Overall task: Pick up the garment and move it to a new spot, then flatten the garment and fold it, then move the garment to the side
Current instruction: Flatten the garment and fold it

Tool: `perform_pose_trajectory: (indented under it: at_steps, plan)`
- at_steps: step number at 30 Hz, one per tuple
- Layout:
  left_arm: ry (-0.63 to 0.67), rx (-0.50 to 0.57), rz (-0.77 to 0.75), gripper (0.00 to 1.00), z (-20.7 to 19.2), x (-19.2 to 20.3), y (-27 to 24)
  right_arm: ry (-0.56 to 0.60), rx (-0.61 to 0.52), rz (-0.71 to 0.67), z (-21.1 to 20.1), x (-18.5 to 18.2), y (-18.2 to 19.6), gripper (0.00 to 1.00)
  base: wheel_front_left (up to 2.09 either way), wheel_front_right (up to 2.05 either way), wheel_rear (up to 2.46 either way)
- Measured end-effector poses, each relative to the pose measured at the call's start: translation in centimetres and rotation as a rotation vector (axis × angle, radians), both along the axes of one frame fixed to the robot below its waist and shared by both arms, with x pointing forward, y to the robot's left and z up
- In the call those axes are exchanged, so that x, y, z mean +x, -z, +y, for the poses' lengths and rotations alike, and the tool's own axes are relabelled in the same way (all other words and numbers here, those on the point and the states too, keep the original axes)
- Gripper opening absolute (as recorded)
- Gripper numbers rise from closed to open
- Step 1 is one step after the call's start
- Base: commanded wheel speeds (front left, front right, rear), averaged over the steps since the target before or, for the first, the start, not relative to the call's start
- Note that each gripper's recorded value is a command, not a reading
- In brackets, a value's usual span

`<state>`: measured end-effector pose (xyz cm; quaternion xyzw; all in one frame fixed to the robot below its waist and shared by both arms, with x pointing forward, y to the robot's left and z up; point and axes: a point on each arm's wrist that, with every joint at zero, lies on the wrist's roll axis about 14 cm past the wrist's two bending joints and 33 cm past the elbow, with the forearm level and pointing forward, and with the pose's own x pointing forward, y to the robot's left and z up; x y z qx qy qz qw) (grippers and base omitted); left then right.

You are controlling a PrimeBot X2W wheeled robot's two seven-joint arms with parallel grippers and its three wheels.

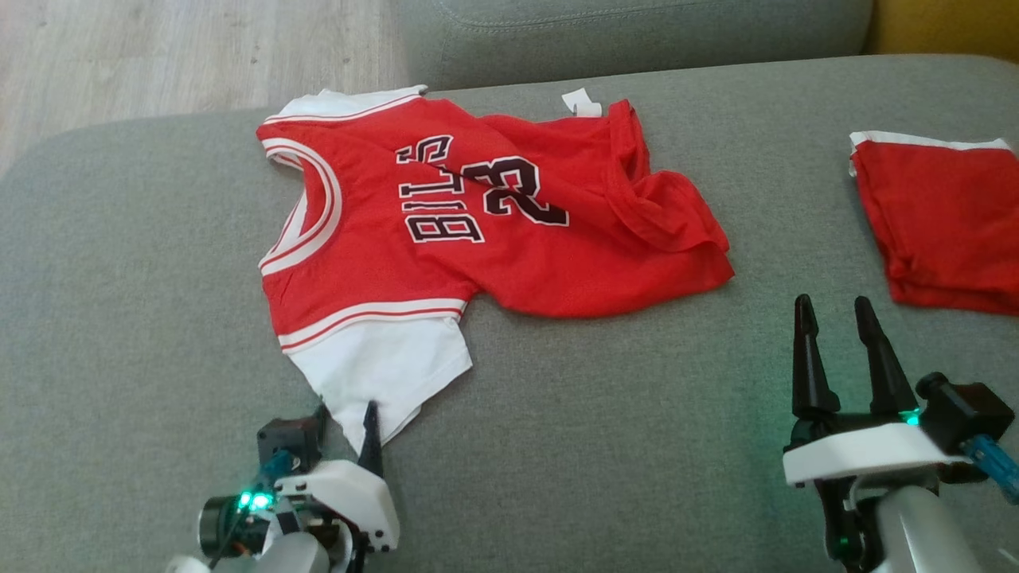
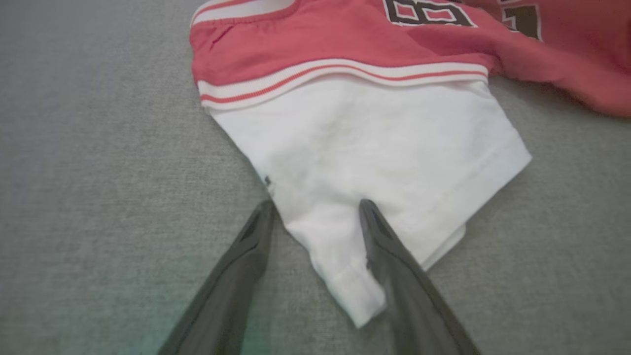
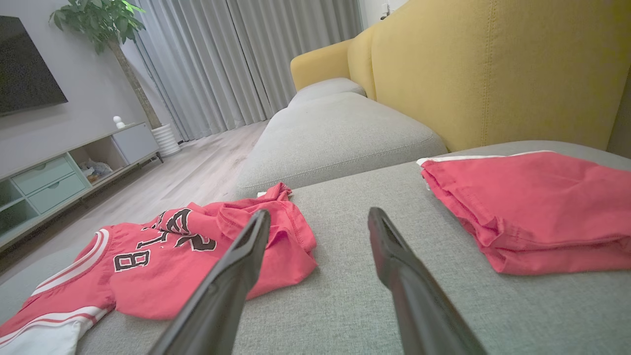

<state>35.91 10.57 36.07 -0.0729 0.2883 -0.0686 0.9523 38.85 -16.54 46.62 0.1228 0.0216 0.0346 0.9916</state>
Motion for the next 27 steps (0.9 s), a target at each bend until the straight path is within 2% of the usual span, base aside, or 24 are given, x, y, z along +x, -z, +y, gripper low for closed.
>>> perform_pose_trajectory:
  at_steps: [1, 6, 12, 16, 27]
  plan:
    - [0.009, -0.005, -0.001, 0.00, -0.2, 0.0, 0.0, -0.001, 0.002, 0.002, 0.0, 0.0, 0.0, 1.00, 0.00, 0.00, 0.00]
    - [-0.001, -0.019, -0.046, 0.00, -0.3, 0.3, -0.8, -0.017, 0.003, 0.030, 0.6, -0.2, 0.9, 1.00, 0.00, 0.00, 0.00]
    - [-0.102, -0.054, -0.307, 0.00, 1.4, 2.9, -5.9, -0.038, -0.030, 0.127, 0.9, 1.3, 2.9, 1.00, 0.00, 0.00, 0.00]
    - [-0.147, -0.073, -0.422, 0.00, 2.5, 4.2, -8.8, -0.060, -0.030, 0.217, 1.5, 2.9, 4.4, 1.00, 0.00, 0.00, 0.00]
    - [-0.162, -0.074, -0.491, 0.00, 3.3, 4.4, -10.6, -0.105, -0.045, 0.397, 3.3, 5.2, 8.6, 1.00, 0.00, 0.00, 0.00]
